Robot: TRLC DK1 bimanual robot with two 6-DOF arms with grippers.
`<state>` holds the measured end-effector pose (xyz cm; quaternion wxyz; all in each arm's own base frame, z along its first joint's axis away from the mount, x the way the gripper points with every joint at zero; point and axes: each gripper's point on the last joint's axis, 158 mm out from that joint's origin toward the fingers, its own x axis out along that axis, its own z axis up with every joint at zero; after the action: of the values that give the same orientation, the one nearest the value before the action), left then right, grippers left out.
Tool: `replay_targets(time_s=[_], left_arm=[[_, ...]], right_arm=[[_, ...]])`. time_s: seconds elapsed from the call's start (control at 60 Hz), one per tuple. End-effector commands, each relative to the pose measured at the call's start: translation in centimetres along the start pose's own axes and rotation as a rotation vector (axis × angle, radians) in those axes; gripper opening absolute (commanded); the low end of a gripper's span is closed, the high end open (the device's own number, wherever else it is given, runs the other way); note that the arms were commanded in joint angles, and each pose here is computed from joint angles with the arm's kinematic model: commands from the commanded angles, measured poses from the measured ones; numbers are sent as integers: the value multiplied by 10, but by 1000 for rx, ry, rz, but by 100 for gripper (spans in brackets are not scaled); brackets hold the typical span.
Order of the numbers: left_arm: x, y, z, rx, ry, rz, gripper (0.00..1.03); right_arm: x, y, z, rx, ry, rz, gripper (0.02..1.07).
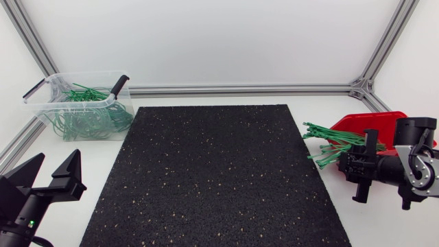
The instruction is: Take a green cable tie from the red box, thread the tail through the head to close it, then place it in the transparent bin on the left.
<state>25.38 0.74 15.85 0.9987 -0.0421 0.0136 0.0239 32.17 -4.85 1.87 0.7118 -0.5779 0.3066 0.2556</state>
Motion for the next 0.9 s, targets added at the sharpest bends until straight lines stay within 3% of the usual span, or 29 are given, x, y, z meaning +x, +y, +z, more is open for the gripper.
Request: replay_targets(time_s=[0.0,0.433,0.517,0.883], left_arm=[[2,3,-25,13,60,6,99],[2,3,-25,12,60,6,99],[2,3,-25,12,60,6,99],[2,3,-25,12,60,7,99]], right_arm=[[2,7,0,-39,4,2,27],[4,9,-6,-93,46,-26,23],[4,11,-1,-134,35,-36,8],[-16,-3,5,-171,41,-127,8]])
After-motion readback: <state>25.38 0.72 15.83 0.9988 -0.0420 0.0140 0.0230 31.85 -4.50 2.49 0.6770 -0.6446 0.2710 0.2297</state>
